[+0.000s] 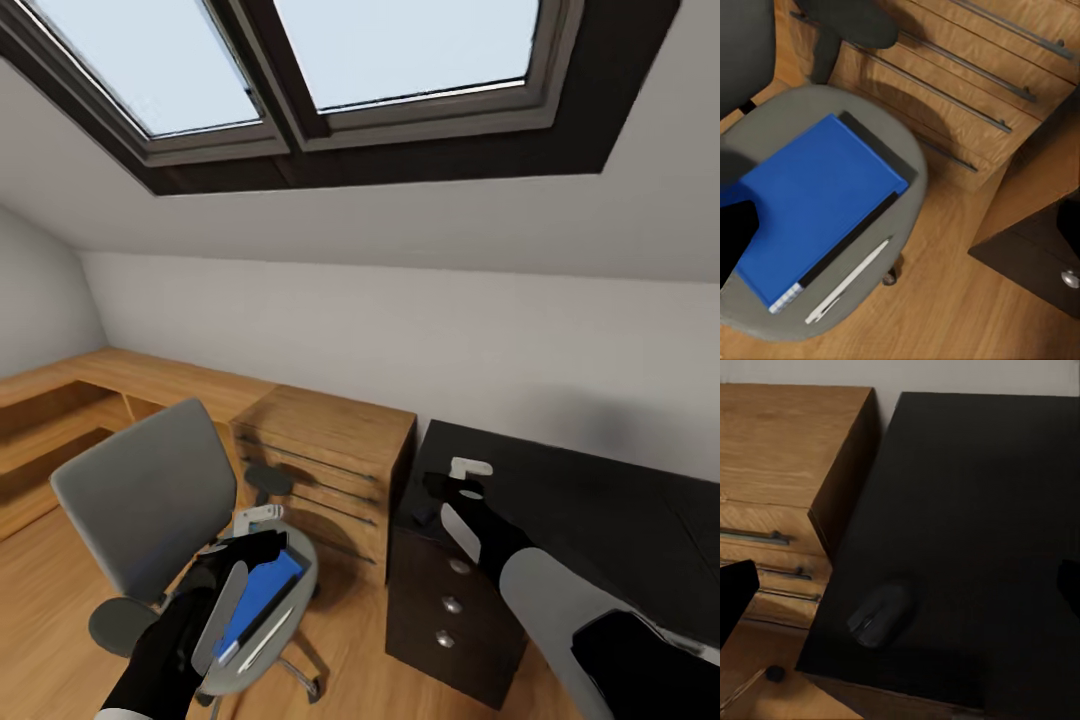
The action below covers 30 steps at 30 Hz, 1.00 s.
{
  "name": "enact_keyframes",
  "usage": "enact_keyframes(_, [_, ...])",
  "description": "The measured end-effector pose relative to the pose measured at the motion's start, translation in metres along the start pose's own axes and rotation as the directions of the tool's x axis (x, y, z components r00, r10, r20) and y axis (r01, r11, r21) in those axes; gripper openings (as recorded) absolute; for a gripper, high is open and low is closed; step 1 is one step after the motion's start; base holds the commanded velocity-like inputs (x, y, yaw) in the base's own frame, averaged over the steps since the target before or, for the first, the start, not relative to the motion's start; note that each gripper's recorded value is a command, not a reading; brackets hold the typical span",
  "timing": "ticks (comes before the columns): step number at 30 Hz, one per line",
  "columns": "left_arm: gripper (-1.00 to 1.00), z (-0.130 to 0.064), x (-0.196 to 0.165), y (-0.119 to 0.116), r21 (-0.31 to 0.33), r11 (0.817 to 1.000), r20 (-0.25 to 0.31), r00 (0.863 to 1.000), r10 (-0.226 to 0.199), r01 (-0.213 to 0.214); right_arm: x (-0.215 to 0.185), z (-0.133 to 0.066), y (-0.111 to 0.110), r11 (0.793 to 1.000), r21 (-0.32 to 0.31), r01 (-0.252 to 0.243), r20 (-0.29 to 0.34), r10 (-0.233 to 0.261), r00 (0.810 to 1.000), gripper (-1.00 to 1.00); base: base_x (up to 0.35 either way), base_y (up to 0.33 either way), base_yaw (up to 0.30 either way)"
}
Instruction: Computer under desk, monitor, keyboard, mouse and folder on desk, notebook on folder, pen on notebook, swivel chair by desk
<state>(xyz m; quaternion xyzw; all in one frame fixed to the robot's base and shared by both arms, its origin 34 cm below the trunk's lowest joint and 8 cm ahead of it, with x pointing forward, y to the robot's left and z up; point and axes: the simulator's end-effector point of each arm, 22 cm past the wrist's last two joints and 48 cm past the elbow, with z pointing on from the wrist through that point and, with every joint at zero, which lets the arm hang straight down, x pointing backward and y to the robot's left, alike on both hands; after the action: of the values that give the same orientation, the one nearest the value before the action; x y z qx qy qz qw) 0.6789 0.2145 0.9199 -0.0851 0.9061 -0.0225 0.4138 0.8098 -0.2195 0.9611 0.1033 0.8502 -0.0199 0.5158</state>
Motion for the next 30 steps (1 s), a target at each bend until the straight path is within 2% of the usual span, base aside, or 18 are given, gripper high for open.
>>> enact_keyframes(6, [1.00,0.001,0.001,0.000,0.000,1.000,-0.002,1.000,0.000,0.000,0.011,-0.002,0.013,1.000,-0.014,0.010,-0.015,-0.011,1.000,1.00,0.330,0.000,0.216])
enact_keyframes(8, [1.00,0.001,0.001,0.000,0.000,1.000,-0.004,1.000,0.001,-0.001,0.018,-0.004,0.022,0.999,-0.022,0.040,-0.022,-0.041,0.999,1.00,0.330,0.003,0.053])
enact_keyframes(11, [1.00,0.001,0.002,0.000,0.000,1.000,-0.004,1.000,0.001,-0.001,0.026,-0.005,0.026,0.997,-0.021,0.077,-0.024,-0.078,0.997,1.00,0.273,0.074,0.016])
enact_keyframes(12, [1.00,0.001,0.002,-0.002,0.003,1.000,-0.005,1.000,0.001,-0.001,0.035,-0.005,0.026,0.995,-0.017,0.103,-0.027,-0.104,0.994,1.00,0.105,0.051,0.002])
enact_keyframes(14, [1.00,0.001,0.001,-0.004,0.006,1.000,-0.004,1.000,-0.001,0.001,0.037,-0.004,0.026,0.994,-0.015,0.111,-0.029,-0.111,0.993,1.00,0.047,0.023,0.001])
enact_keyframes(16, [1.00,-0.005,-0.011,-0.012,0.032,0.999,0.020,1.000,-0.023,0.022,0.046,-0.004,0.020,0.993,-0.005,0.118,-0.047,-0.118,0.992,1.00,0.014,0.007,0.000])
enact_keyframes(18, [1.00,-0.014,-0.025,-0.023,0.074,0.995,0.045,0.997,-0.064,0.061,0.056,-0.003,0.013,0.992,0.007,0.126,-0.069,-0.125,0.990,1.00,0.005,0.003,0.000])
enact_keyframes(19, [1.00,-0.019,-0.034,-0.030,0.108,0.990,0.056,0.994,-0.097,0.091,0.060,-0.003,0.009,0.992,0.012,0.128,-0.078,-0.127,0.989,1.00,0.002,0.001,0.000])
enact_keyframes(21, [1.00,-0.028,-0.047,-0.037,0.142,0.983,0.079,0.989,-0.126,0.114,0.063,-0.002,0.005,0.991,0.019,0.131,-0.085,-0.129,0.988,1.00,0.001,0.000,0.000])
enact_keyframes(23, [1.00,-0.038,-0.060,-0.041,0.167,0.978,0.113,0.983,-0.144,0.124,0.065,0.001,-0.003,0.991,0.029,0.133,-0.088,-0.130,0.988,1.00,0.000,0.000,0.000])
enact_keyframes(30, [1.00,-0.041,-0.057,-0.041,0.178,0.975,0.131,0.979,-0.154,0.130,0.070,0.007,-0.008,0.990,0.036,0.135,-0.091,-0.131,0.987,1.00,0.000,0.000,0.000])
